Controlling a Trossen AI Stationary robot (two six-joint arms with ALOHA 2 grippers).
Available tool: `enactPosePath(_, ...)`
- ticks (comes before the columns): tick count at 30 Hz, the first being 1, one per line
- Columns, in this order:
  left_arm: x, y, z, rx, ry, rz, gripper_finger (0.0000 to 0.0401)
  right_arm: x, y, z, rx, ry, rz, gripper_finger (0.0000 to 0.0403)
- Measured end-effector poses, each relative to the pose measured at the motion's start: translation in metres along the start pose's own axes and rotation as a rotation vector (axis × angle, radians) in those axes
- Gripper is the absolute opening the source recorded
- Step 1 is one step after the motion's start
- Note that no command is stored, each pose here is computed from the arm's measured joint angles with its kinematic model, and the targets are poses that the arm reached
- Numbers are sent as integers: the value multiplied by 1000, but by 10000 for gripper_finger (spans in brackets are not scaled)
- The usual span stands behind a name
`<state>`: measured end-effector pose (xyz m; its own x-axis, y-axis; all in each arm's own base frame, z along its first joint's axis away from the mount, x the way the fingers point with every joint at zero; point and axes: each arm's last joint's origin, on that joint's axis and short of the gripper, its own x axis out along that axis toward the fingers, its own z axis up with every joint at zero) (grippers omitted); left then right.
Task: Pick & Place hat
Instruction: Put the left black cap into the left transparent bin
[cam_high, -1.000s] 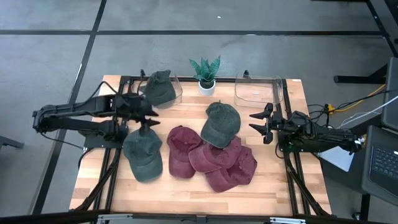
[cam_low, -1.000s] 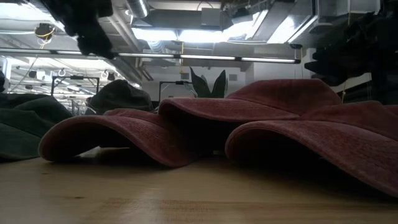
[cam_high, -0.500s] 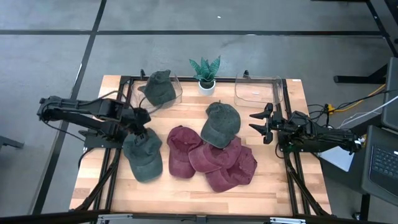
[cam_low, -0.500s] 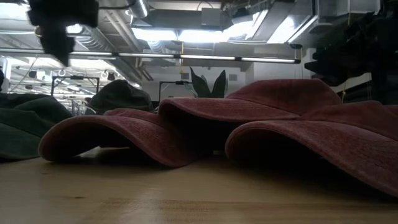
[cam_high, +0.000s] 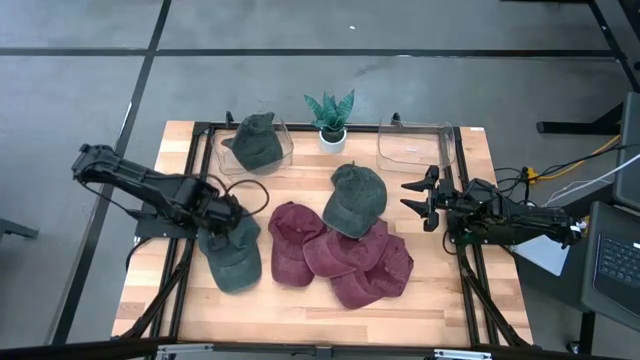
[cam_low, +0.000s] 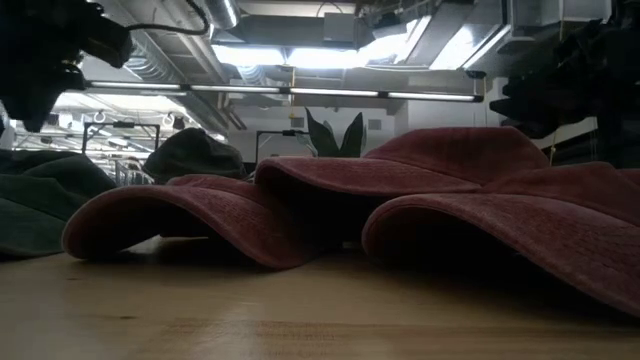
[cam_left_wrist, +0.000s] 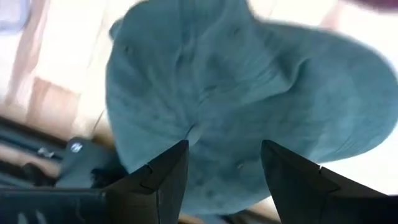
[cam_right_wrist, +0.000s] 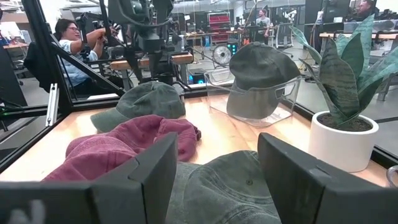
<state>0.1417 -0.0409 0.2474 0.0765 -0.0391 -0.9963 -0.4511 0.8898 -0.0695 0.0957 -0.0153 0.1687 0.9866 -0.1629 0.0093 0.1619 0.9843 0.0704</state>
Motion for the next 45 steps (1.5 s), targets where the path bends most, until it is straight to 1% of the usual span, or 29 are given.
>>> enactPosePath(4,0,3,-4,4,33,46,196,0,0,0,0,1,0,222)
enactPosePath(8,0,3,-3,15,17,61,196,0,0,0,0,1,0,222)
enactPosePath(12,0,6,-1,75,-22,108,196,0,0,0,0,1,0,222)
enactPosePath(14,0,8,1,72,-36,126,196,0,0,0,0,1,0,222)
enactPosePath(17,0,9,2,61,-28,117,198,0,0,0,0,1,0,222)
enactPosePath(21,0,8,2,55,-22,109,217,0,0,0,0,1,0,222)
enactPosePath(28,0,8,1,55,-14,97,267,0,0,0,0,1,0,222)
enactPosePath(31,0,5,0,74,-19,87,282,0,0,0,0,1,0,222)
enactPosePath(35,5,3,-5,117,-37,135,284,0,0,0,0,1,0,222)
enactPosePath(37,10,3,-8,118,-36,159,282,0,0,0,0,1,0,222)
enactPosePath(40,17,2,-10,103,-38,162,282,0,0,0,0,1,0,222)
enactPosePath(42,21,1,-10,108,-51,152,282,0,0,0,0,1,0,222)
enactPosePath(45,24,-2,-8,119,-68,168,283,0,0,0,0,2,0,222)
